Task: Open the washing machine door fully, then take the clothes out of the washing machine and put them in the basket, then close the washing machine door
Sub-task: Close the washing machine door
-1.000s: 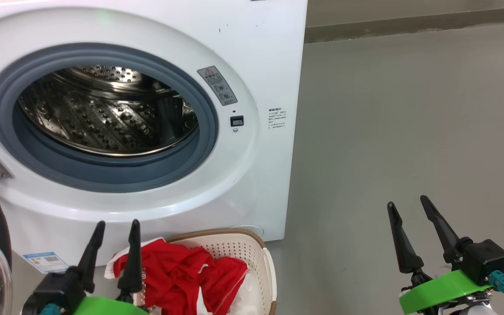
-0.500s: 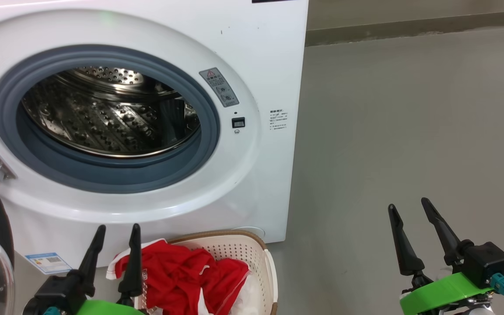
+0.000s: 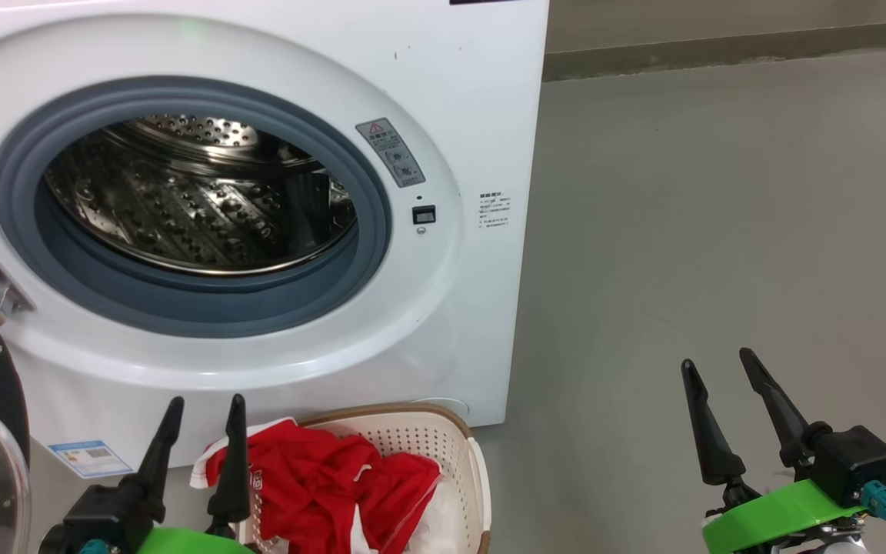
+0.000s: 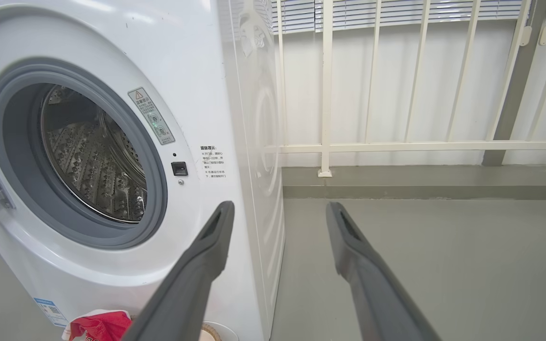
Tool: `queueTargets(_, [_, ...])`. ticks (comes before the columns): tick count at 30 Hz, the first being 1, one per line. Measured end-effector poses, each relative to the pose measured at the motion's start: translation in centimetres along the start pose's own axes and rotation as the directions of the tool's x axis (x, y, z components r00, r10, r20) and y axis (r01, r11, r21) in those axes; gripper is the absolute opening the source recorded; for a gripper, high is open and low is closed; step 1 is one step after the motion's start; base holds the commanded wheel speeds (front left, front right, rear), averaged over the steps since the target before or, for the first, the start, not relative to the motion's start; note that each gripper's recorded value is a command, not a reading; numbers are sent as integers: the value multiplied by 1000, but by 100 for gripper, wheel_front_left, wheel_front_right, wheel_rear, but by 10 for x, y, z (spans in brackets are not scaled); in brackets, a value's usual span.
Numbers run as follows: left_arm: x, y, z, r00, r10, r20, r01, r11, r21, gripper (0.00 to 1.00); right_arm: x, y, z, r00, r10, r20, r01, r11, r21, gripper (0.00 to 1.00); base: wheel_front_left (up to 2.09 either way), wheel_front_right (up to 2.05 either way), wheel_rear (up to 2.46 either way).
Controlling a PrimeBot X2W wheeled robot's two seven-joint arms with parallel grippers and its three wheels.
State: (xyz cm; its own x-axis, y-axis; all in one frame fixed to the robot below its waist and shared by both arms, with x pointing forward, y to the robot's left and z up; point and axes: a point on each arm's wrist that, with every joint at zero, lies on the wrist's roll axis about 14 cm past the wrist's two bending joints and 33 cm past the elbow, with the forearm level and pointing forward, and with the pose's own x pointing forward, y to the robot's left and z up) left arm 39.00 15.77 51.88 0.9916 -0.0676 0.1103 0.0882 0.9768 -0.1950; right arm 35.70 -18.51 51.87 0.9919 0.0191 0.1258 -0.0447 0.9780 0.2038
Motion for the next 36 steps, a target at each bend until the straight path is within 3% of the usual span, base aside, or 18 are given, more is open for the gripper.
queueTargets(23, [-1, 3, 4, 1000, 9, 11, -9, 1000, 5, 100, 2, 4, -3, 1000, 10, -8, -10, 1000, 3, 100, -139, 139, 0])
queueTargets(36, [-3, -3, 3, 1000, -19, 6, 19, 1000, 13, 100, 4, 7, -5, 1000, 23, -13, -23, 1000, 5, 100, -24, 24, 0])
